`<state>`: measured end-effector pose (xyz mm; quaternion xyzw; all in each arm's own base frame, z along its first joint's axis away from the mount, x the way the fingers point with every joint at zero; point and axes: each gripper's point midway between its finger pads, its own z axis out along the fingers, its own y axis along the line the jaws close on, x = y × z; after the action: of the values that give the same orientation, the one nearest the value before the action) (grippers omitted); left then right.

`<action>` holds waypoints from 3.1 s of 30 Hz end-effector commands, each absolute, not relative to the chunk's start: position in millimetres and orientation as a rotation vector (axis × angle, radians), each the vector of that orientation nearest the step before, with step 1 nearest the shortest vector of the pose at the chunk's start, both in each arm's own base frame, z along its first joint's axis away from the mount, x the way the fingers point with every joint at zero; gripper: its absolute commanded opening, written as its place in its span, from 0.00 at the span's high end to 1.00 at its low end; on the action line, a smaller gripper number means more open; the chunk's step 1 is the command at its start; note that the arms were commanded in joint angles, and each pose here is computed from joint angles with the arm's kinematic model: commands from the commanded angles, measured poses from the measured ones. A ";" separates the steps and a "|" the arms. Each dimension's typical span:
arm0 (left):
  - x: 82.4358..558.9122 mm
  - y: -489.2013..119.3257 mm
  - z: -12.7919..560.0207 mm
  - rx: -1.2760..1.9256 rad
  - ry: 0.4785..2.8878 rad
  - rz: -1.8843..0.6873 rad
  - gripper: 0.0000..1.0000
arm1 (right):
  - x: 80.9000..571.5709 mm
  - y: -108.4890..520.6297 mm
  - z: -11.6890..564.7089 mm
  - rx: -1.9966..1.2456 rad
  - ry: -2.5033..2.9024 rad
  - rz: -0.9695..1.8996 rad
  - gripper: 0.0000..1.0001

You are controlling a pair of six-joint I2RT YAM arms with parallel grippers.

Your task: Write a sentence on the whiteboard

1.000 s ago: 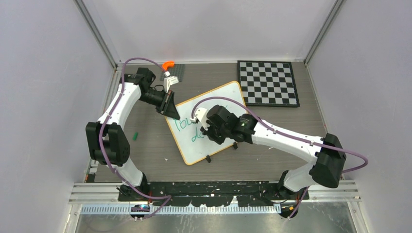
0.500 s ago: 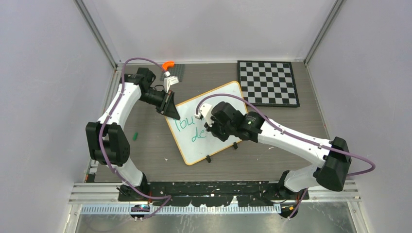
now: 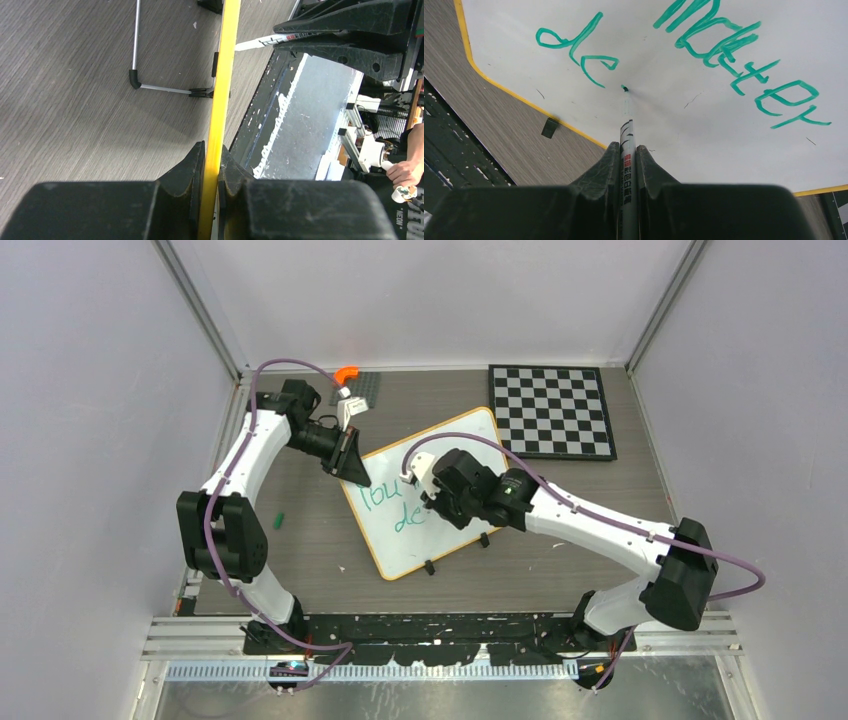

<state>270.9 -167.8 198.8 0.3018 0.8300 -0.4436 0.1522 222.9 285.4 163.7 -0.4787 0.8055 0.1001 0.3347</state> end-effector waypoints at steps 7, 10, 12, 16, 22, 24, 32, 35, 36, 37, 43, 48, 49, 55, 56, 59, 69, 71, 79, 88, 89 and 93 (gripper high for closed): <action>277.6 -163.9 194.2 0.860 2.406 -1.213 1.00 | 247.5 280.3 199.8 -1.154 2.035 0.232 1.00; 277.5 -163.7 194.4 0.862 2.405 -1.210 1.00 | 248.4 287.6 202.4 -1.149 2.034 0.260 1.00; 277.3 -163.6 194.5 0.864 2.403 -1.208 1.00 | 248.8 291.4 201.2 -1.152 2.037 0.273 1.00; 276.5 -163.1 194.3 0.866 2.404 -1.204 1.00 | 246.1 298.2 197.0 -1.164 2.047 0.302 1.00; 276.7 -163.3 193.7 0.868 2.405 -1.205 1.00 | 234.6 302.3 183.1 -1.207 2.065 0.312 1.00; 276.8 -163.1 193.6 0.866 2.407 -1.204 1.00 | 231.4 299.9 177.5 -1.218 2.075 0.308 1.00; 277.3 -163.3 193.0 0.867 2.405 -1.205 1.00 | 225.1 284.1 169.2 -1.230 2.096 0.268 1.00; 277.3 -163.2 192.5 0.865 2.407 -1.206 1.00 | 225.5 279.8 171.2 -1.230 2.089 0.249 1.00; 277.6 -163.4 192.7 0.865 2.406 -1.208 1.00 | 226.3 278.0 172.0 -1.229 2.089 0.240 1.00; 277.2 -163.7 193.4 0.866 2.404 -1.209 1.00 | 227.3 276.4 174.7 -1.227 2.084 0.234 1.00; 276.9 -163.9 194.3 0.868 2.403 -1.208 1.00 | 229.7 275.1 193.8 -1.212 2.050 0.239 1.00; 277.0 -164.0 194.5 0.868 2.402 -1.209 1.00 | 233.8 277.3 198.3 -1.204 2.037 0.231 1.00; 276.8 -164.2 194.3 0.868 2.403 -1.210 1.00 | 235.0 277.8 197.9 -1.203 2.036 0.227 1.00; 277.3 -163.6 193.7 0.871 2.403 -1.205 1.00 | 242.4 277.2 189.6 -1.208 2.046 0.201 1.00; 277.4 -163.6 193.7 0.872 2.403 -1.205 1.00 | 244.6 275.5 188.6 -1.203 2.051 0.194 1.00; 277.6 -163.8 193.2 0.870 2.405 -1.207 1.00 | 253.2 268.3 191.7 -1.173 2.057 0.176 1.00; 279.1 -164.3 192.4 0.869 2.407 -1.210 1.00 | 262.1 266.6 209.2 -1.128 2.040 0.198 1.00; 278.9 -163.8 191.9 0.867 2.410 -1.209 1.00 | 261.0 266.9 205.7 -1.134 2.050 0.203 1.00; 278.0 -163.7 191.7 0.868 2.410 -1.209 1.00 | 243.6 259.5 176.7 -1.163 2.127 0.232 1.00; 278.5 -164.5 191.7 0.868 2.404 -1.216 1.00 | 220.9 260.3 148.5 -1.221 2.182 0.264 1.00; 278.1 -164.6 191.1 0.867 2.407 -1.218 1.00 | 218.6 263.5 146.3 -1.229 2.182 0.274 1.00; 278.7 -164.3 190.6 0.866 2.410 -1.216 1.00 | 211.9 278.7 145.5 -1.269 2.171 0.314 1.00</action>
<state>270.6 -168.0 198.7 0.3029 0.8295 -0.4440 0.1520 211.2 256.1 137.8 -0.4778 0.8273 0.0910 0.2812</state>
